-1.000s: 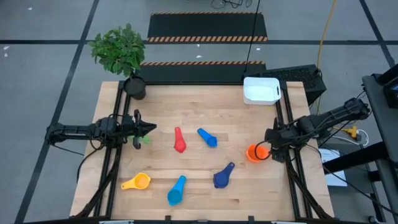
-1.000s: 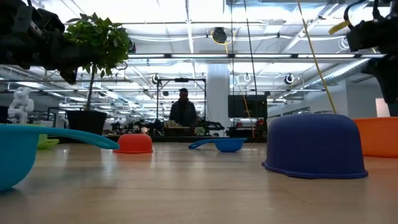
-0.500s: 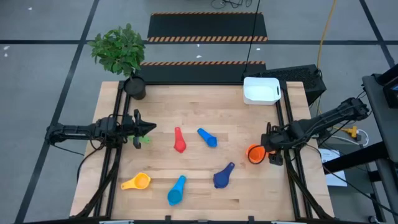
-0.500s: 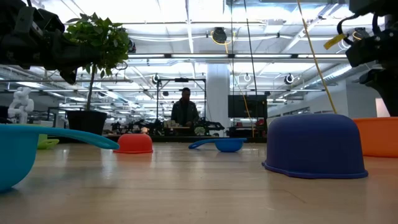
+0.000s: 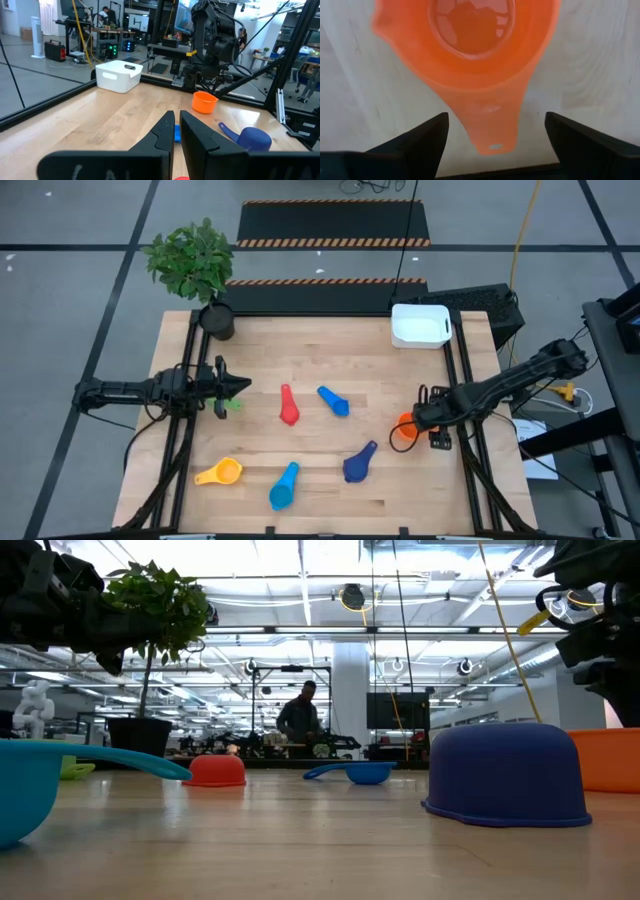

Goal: Nest measuring cups in basket
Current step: Prepare the orange measuring cup

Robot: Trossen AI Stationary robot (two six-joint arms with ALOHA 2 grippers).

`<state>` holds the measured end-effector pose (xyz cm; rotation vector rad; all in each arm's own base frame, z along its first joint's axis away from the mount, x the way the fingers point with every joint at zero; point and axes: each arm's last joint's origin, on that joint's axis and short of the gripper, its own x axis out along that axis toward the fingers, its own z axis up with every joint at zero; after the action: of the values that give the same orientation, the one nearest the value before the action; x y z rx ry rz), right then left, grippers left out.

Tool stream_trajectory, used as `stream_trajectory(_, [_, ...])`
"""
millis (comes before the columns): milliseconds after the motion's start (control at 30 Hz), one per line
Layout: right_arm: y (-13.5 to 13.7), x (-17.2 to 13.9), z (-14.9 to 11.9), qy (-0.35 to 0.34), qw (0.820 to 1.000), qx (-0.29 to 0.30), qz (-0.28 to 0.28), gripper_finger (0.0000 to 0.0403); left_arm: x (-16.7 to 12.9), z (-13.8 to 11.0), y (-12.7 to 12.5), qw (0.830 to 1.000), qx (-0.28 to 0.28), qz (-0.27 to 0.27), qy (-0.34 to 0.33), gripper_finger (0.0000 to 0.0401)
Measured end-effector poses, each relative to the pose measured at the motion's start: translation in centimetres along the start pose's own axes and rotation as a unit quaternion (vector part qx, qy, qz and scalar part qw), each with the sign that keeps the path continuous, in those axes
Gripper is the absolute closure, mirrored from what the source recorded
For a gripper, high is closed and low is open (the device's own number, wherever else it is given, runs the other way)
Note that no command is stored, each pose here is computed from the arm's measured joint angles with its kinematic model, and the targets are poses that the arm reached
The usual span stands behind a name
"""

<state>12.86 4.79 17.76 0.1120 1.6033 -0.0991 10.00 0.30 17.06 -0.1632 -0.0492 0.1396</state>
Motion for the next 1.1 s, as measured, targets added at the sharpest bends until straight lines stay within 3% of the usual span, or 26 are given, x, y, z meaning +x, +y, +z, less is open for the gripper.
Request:
stream_trajectory(767, [0.17,0.60,0.49,0.005,1.000,-0.019,-0.015,0.0092,0.00,0.01,0.00,1.000,0.000,0.000,0.000,0.0368])
stream_trajectory(867, [0.17,0.60,0.49,0.005,1.000,-0.019,-0.015,0.0116,0.00,0.00,0.01,1.000,0.000,0.001,0.000,0.0368])
stream_trajectory(1100, [0.17,0.59,0.48,0.005,1.000,-0.019,-0.014,0.0218,0.00,0.01,0.00,1.000,0.000,0.000,0.000,0.0368])
